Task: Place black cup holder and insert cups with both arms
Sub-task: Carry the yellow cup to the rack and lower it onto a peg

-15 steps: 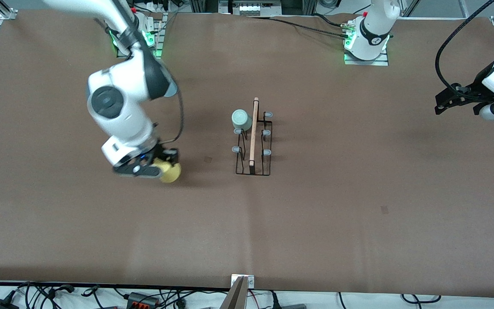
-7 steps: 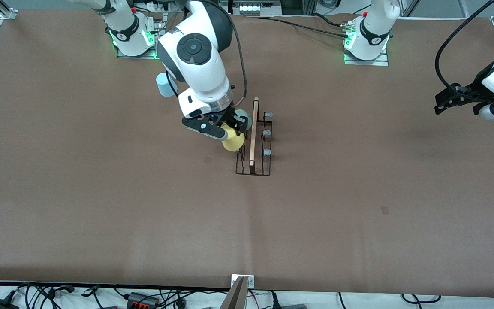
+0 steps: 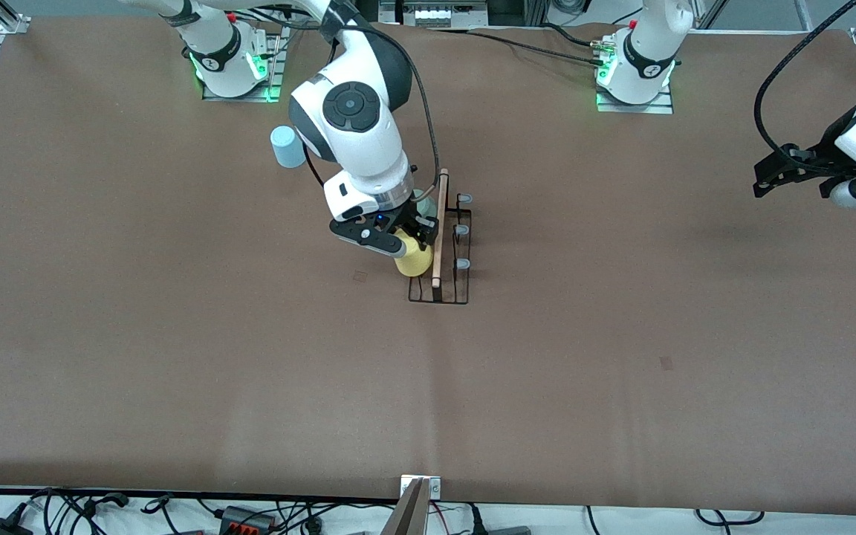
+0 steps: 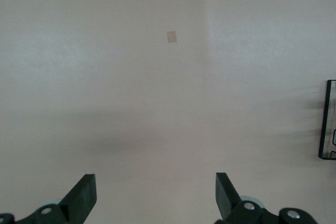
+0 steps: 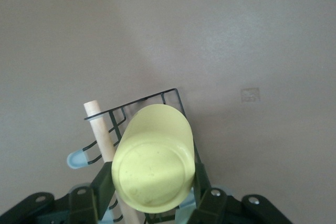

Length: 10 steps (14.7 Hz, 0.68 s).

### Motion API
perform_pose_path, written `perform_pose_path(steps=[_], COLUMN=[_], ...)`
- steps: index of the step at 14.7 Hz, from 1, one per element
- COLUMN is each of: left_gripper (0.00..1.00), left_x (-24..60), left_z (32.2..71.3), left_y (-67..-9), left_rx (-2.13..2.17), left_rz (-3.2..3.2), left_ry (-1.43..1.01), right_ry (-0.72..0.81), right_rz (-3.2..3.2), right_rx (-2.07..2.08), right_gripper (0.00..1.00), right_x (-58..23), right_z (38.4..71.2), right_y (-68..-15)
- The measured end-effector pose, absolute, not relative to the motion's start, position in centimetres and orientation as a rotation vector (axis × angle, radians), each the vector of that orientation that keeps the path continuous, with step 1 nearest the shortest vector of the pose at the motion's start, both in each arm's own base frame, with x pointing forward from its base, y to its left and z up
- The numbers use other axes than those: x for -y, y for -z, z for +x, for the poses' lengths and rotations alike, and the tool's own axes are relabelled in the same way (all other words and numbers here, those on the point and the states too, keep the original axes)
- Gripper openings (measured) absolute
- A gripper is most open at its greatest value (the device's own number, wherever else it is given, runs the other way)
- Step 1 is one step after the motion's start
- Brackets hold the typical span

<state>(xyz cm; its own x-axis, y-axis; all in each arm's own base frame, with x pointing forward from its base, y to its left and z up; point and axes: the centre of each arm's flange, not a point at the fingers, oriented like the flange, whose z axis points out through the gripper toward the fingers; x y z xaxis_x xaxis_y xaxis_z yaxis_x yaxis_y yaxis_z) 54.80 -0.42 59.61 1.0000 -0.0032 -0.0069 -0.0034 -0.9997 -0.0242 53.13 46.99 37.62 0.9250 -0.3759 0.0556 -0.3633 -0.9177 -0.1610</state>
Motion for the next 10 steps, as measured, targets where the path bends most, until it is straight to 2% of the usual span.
perform_pose_path(steps=[4,6,8,10], left_gripper=[1.00,1.00,1.00,1.00], left_x=[0.4,0.4,0.4,0.4], left_z=[54.8,54.8,54.8,54.8], left_y=[-59.6,-59.6,-59.6,-59.6], left_rx=[-0.004,-0.004,-0.004,-0.003], left_rz=[-3.117,-3.117,-3.117,-3.117], left_ry=[-0.011,-0.011,-0.011,-0.011], right_ry=[0.115,0.119,0.136,0.137], right_rz=[-2.954,-2.952,-2.947,-2.964], right_rx=[-0.565,-0.559,-0.543,-0.549], right_gripper=[0.65,0.77,0.97,1.00], right_x=[-47.1,-47.1,-46.9,-45.1], right_z=[53.2,53.4,53.8,54.8], right_y=[-36.0,-35.5,-36.2,-38.3])
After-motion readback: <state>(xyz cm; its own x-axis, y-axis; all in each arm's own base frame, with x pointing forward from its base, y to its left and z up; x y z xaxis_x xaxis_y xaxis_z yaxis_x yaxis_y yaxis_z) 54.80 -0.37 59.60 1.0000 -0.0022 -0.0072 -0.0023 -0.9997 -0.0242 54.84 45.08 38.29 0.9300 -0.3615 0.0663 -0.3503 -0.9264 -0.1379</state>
